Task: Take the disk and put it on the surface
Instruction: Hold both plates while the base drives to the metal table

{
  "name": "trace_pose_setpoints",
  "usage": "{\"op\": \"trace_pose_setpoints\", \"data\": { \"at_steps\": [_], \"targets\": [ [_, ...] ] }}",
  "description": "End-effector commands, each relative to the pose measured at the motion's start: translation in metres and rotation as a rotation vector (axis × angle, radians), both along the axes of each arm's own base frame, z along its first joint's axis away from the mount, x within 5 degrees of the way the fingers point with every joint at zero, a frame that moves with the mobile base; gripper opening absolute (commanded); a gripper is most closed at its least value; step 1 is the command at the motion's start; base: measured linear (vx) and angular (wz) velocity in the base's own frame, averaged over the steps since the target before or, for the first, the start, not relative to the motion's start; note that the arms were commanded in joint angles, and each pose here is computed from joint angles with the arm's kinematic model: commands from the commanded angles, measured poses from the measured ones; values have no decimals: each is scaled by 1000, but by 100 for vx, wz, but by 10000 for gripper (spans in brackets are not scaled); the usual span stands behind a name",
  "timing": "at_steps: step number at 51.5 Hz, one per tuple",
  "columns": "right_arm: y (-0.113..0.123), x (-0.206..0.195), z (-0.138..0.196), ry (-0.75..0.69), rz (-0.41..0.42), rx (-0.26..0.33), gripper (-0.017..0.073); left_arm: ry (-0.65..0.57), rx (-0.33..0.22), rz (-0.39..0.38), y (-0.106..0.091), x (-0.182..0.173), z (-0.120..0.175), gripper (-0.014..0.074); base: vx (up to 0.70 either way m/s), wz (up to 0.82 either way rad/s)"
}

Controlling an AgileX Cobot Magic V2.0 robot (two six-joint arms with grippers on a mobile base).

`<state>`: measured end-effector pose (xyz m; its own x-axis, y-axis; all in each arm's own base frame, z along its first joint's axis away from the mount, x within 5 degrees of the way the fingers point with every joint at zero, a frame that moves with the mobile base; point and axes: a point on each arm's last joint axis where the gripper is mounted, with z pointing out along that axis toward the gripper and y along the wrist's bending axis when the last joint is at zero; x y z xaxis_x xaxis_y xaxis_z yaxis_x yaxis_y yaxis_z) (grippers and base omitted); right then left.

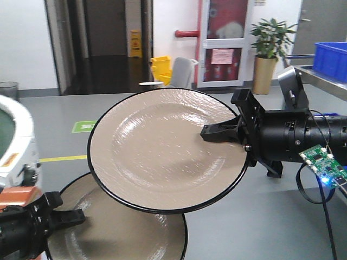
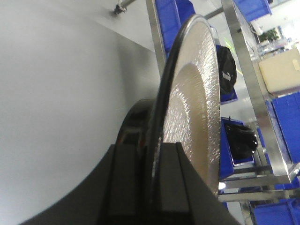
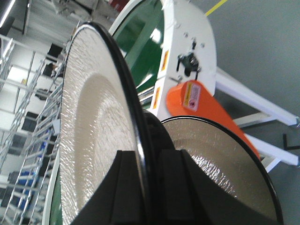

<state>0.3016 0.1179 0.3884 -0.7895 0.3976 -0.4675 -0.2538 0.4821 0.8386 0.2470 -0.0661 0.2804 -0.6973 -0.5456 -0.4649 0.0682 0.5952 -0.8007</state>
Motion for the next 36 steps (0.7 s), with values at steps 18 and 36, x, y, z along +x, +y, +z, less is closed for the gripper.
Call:
{"op": "trace_pose_setpoints", "data": {
  "at_steps": [18, 36],
  "targets": [
    [-3, -10, 34, -68, -32, 125, -5, -46, -102, -1, -4, -1, 21, 1, 20, -34],
    [-3, -10, 34, -68, -32, 125, -5, -46, -102, -1, -4, -1, 21, 1, 26, -33]
  ]
}}
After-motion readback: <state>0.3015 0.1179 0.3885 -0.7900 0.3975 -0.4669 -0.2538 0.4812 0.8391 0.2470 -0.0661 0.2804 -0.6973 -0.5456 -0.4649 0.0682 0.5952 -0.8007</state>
